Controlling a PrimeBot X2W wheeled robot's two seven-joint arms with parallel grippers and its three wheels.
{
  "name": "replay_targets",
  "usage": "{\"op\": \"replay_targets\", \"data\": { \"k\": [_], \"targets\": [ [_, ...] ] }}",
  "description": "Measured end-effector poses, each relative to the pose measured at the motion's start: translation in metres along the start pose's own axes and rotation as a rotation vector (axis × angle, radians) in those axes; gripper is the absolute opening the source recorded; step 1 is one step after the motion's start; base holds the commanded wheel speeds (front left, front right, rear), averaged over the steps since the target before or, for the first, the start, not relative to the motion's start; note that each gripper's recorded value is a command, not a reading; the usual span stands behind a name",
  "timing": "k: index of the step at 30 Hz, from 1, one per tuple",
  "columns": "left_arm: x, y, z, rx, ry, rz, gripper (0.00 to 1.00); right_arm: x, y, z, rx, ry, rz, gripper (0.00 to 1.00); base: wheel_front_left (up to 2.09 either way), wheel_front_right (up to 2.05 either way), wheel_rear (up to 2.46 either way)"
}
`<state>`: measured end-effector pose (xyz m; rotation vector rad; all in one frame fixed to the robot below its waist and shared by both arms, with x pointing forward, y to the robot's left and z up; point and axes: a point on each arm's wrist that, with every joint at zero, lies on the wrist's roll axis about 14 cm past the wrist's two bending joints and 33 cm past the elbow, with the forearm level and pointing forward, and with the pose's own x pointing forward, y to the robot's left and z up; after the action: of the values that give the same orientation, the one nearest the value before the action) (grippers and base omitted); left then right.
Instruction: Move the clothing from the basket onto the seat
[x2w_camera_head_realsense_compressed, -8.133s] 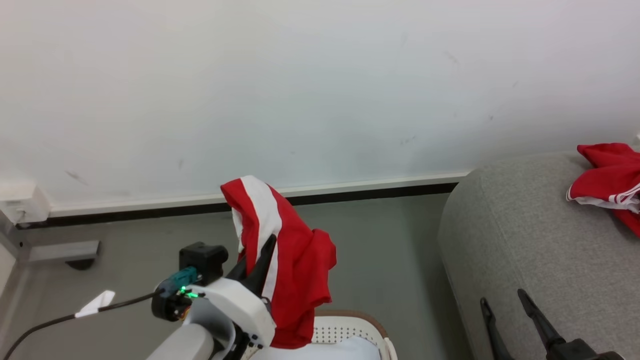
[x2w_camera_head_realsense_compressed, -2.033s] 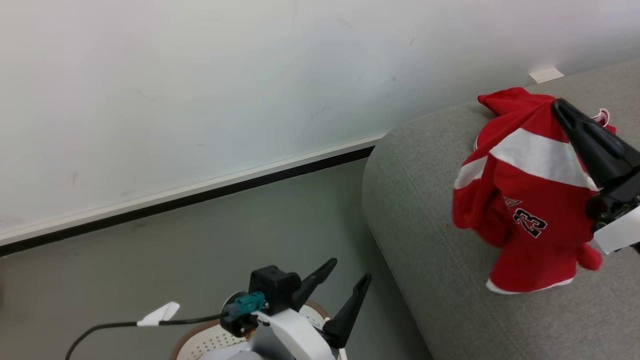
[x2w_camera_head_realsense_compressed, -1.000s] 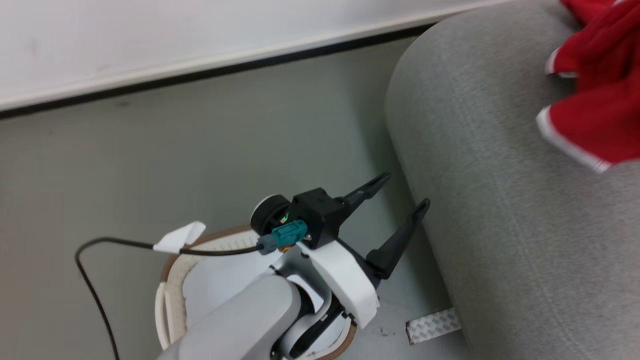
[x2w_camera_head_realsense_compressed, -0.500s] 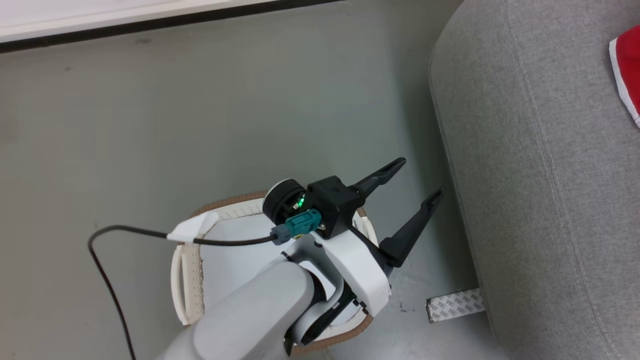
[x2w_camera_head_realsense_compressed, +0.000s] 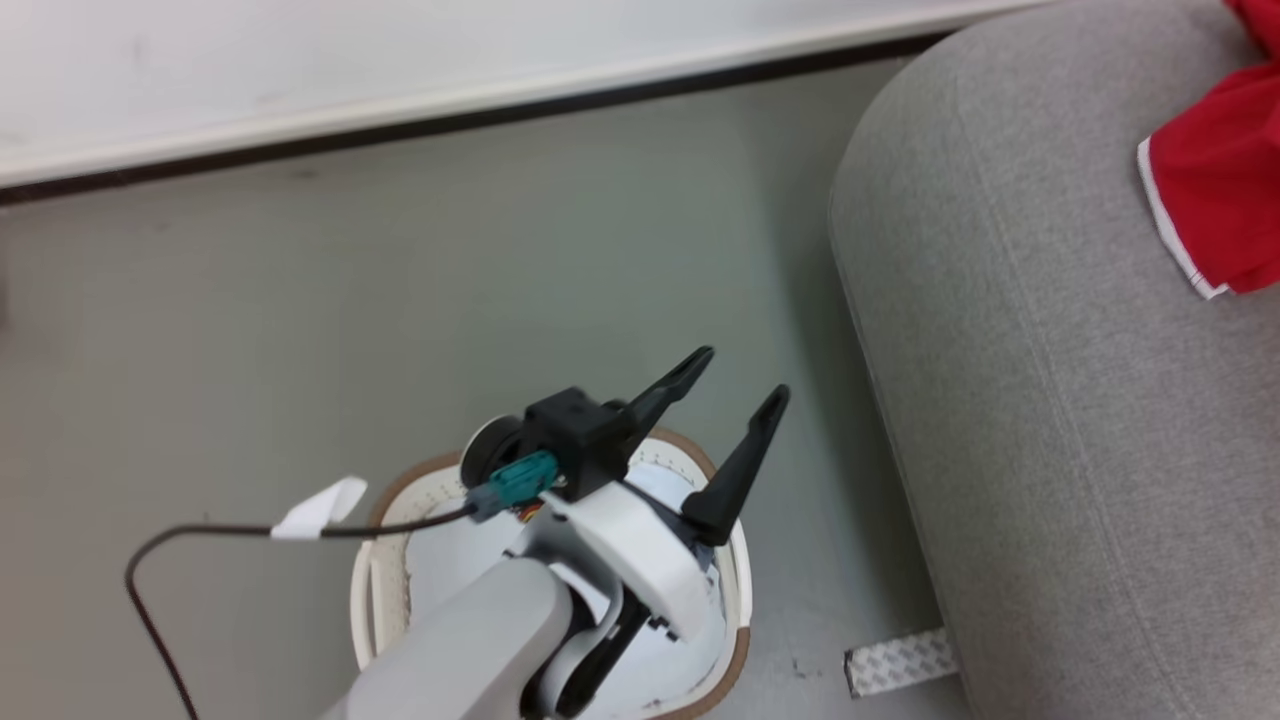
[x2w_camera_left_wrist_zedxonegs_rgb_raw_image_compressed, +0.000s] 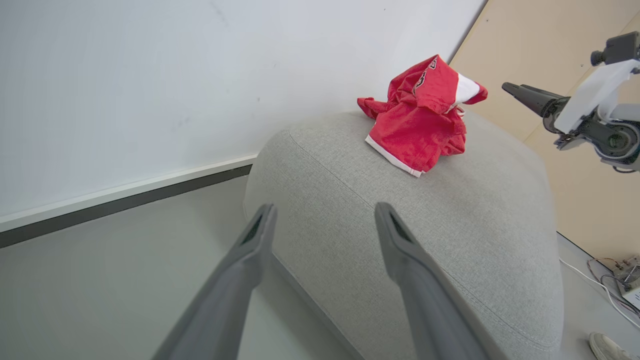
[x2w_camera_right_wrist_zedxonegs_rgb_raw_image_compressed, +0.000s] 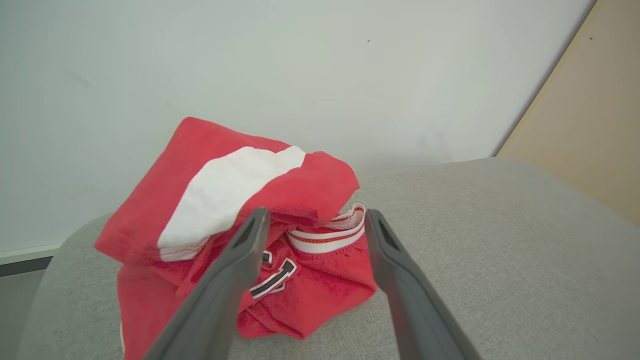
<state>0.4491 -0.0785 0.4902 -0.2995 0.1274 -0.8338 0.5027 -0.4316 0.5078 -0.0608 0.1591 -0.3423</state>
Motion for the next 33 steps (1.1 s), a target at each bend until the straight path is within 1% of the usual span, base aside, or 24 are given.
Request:
{"op": "replay_targets", "data": {
  "k": [4,8,14,18,20,26,33],
  "targets": [
    [-0.014,0.006,0.007,0.019,-0.027,0.059,1.0,-0.019,0.012,0.008,-0.009,-0.062,0.043,1.0,0.0,0.0,0.0],
    [-0.034,0.02,0.014,0.05,-0.052,0.142,1.0,-0.042,0.04,0.016,-0.008,-0.141,0.112,1.0,0.0,0.0,0.0],
    [-0.074,0.045,0.02,0.083,-0.081,0.313,1.0,-0.083,0.079,0.027,-0.011,-0.245,0.195,1.0,0.0,0.0,0.0],
    [-0.107,0.061,0.023,0.099,-0.092,0.437,1.0,-0.112,0.105,0.029,0.025,-0.287,0.245,1.0,0.0,0.0,0.0],
    [-0.122,0.066,0.031,0.114,-0.118,0.485,1.0,-0.125,0.117,0.027,0.052,-0.296,0.268,1.0,0.0,0.0,0.0],
    [-0.165,0.075,0.04,0.167,-0.159,0.606,1.0,-0.162,0.152,0.008,0.082,-0.27,0.344,1.0,0.0,0.0,0.0],
    [-0.204,0.08,0.035,0.173,-0.172,0.693,1.0,-0.189,0.175,-0.001,0.063,-0.263,0.404,1.0,0.0,0.0,0.0]
  ]
}}
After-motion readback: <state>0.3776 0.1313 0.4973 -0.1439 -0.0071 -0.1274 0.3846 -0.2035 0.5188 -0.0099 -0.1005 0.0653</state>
